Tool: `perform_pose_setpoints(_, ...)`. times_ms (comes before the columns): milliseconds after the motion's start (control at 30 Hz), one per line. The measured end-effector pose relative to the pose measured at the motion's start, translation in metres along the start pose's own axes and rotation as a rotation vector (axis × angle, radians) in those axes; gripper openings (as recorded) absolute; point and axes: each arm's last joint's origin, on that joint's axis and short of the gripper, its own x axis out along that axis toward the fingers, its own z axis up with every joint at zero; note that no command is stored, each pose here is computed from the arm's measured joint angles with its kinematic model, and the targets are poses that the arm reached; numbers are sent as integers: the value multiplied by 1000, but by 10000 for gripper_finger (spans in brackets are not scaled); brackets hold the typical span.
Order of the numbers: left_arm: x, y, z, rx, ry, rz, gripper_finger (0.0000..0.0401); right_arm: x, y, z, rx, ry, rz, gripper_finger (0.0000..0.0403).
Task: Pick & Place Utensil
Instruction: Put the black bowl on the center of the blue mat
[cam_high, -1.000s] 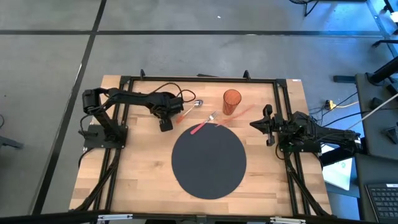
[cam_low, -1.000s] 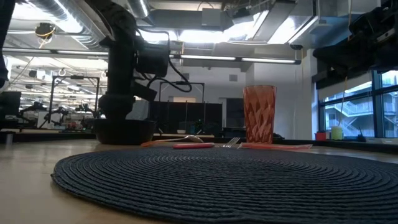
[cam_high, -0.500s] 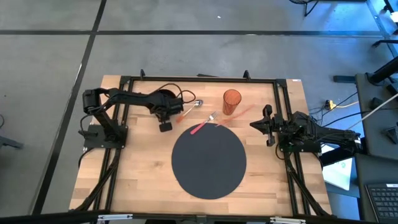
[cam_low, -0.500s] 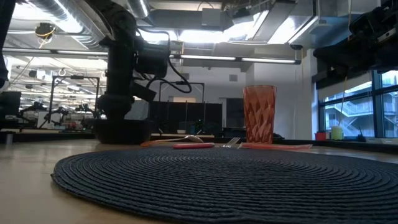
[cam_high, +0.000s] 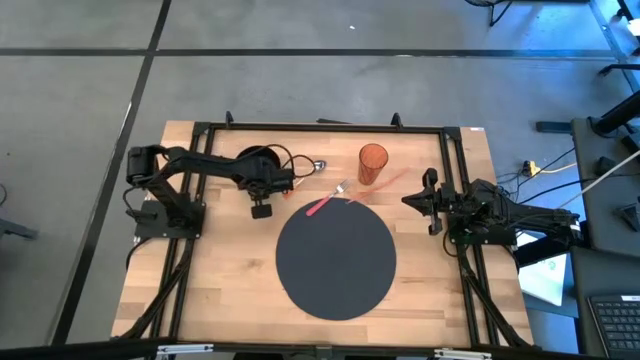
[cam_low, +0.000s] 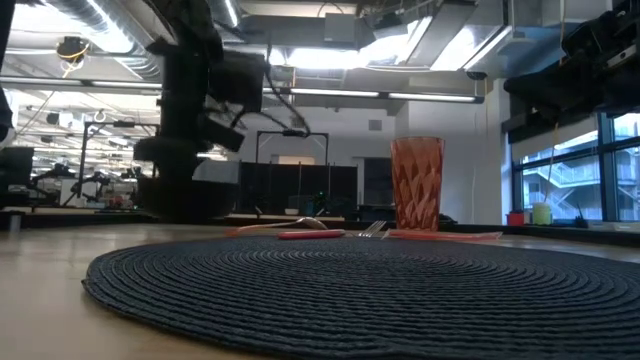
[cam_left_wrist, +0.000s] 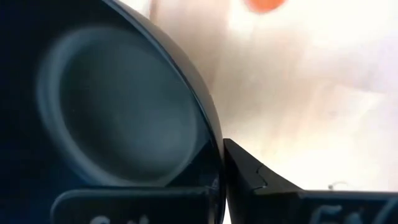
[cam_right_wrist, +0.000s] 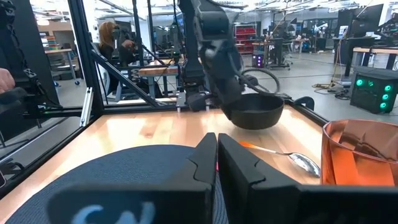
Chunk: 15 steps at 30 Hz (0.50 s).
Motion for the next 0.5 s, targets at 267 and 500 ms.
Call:
perform_pose_setpoints(267, -57, -42, 12, 65, -135, -57, 3, 0, 0, 0, 0, -1, 0, 16)
perform_pose_setpoints(500, -111, -86, 27, 145, -280, -107, 3, 0, 0, 1, 15, -6, 0, 16)
